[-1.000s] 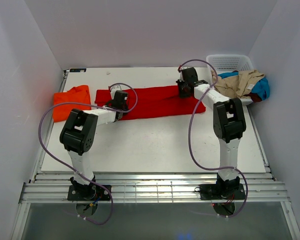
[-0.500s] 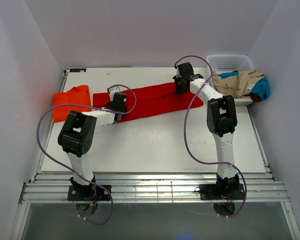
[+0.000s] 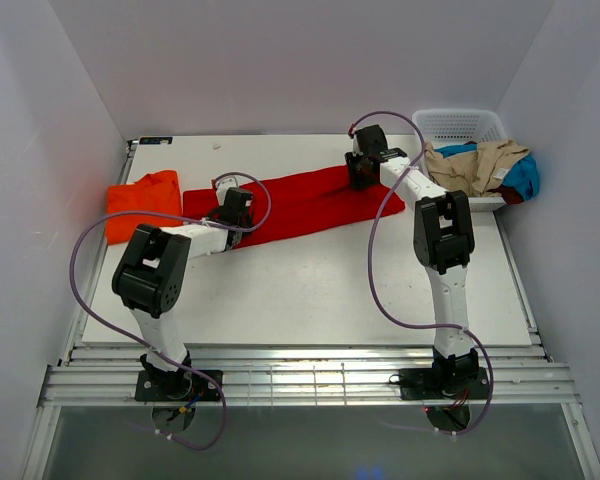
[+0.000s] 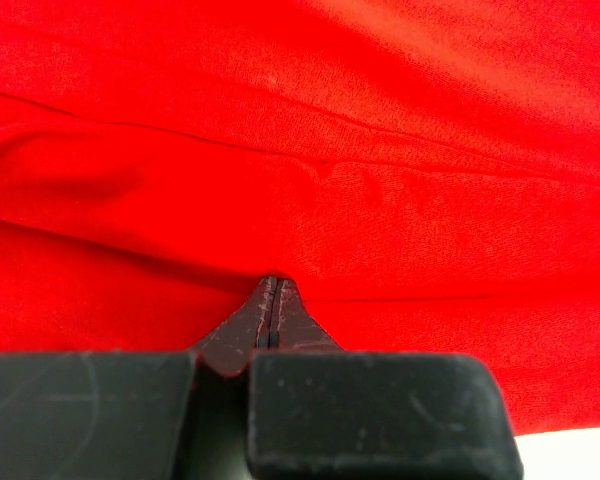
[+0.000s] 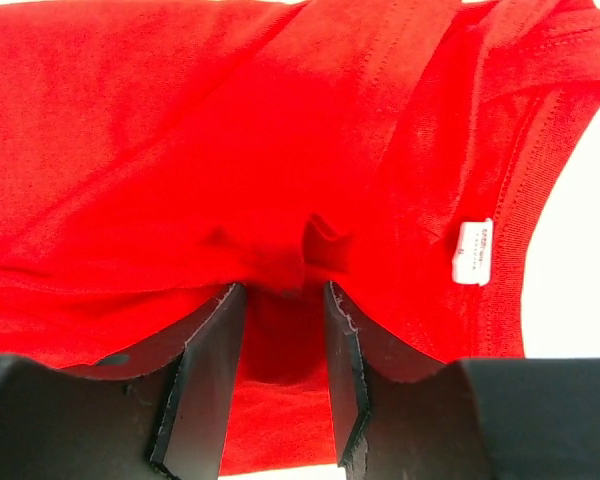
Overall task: Fold and stack the t-shirts
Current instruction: Fold the other side of the tshirt into a rectangle
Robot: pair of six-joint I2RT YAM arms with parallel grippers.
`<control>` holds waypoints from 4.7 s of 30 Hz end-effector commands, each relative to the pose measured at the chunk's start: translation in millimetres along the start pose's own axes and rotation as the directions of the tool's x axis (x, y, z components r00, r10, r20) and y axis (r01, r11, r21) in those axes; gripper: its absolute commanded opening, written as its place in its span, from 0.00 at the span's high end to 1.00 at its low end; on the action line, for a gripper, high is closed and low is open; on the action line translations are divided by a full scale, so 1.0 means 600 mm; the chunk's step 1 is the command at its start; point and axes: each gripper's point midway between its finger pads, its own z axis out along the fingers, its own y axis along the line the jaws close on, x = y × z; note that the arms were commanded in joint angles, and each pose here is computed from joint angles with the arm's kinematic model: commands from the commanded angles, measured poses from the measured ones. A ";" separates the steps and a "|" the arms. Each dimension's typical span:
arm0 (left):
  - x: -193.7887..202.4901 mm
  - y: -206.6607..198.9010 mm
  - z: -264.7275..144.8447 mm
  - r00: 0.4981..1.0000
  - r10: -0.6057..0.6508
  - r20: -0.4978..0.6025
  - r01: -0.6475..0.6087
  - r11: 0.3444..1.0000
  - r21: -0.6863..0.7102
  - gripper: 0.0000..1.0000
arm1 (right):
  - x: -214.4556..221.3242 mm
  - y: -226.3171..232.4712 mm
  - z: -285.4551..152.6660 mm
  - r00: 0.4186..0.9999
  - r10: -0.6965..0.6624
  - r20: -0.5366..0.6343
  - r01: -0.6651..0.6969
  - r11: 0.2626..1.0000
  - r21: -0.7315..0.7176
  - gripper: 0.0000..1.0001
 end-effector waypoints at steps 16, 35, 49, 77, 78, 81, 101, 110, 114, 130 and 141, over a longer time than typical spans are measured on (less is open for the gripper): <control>0.122 0.088 -0.024 0.969 0.085 -0.231 -0.118 0.984 -0.133 1.00 | -0.064 0.019 -0.029 0.992 -0.016 0.123 0.026 0.996 -0.082 0.66; 0.143 0.096 -0.022 0.962 0.084 -0.262 -0.123 0.983 -0.137 1.00 | -0.114 0.046 -0.021 0.965 -0.013 0.262 0.052 0.988 -0.143 0.84; 0.156 0.102 -0.018 0.956 0.091 -0.280 -0.135 0.981 -0.142 1.00 | -0.123 0.067 0.000 0.958 -0.025 0.287 0.071 0.986 -0.153 0.75; 0.128 0.095 -0.034 0.968 0.084 -0.235 -0.119 0.984 -0.135 1.00 | -0.148 0.081 0.022 0.932 -0.053 0.359 0.106 0.986 -0.131 0.83; 0.130 0.097 -0.034 0.968 0.083 -0.237 -0.118 0.983 -0.137 1.00 | -0.154 0.091 0.017 0.926 -0.054 0.373 0.113 0.984 -0.137 0.83; 0.132 0.098 -0.035 0.968 0.081 -0.239 -0.117 0.983 -0.139 1.00 | -0.175 0.098 0.004 0.909 -0.055 0.414 0.112 0.987 -0.115 0.83; 0.123 0.086 -0.045 0.970 0.072 -0.231 -0.099 0.989 -0.108 0.95 | -0.104 0.074 0.067 0.958 -0.154 0.243 0.159 0.987 -0.002 0.42; 0.118 0.089 -0.048 0.971 0.075 -0.226 -0.103 0.988 -0.116 0.95 | -0.067 0.077 0.092 0.970 -0.153 0.190 0.159 0.987 -0.021 0.44; 0.115 0.089 -0.049 0.972 0.073 -0.222 -0.102 0.988 -0.119 0.95 | -0.067 0.076 0.094 0.970 -0.152 0.191 0.158 0.987 -0.016 0.63; 0.121 0.089 -0.047 0.970 0.069 -0.235 -0.098 0.988 -0.118 0.96 | -0.141 0.116 0.011 0.926 -0.142 0.349 0.169 0.984 -0.048 0.84; 0.125 0.092 -0.048 0.969 0.071 -0.238 -0.102 0.987 -0.120 0.96 | -0.154 0.166 0.022 0.926 -0.093 0.365 0.159 0.975 -0.156 0.83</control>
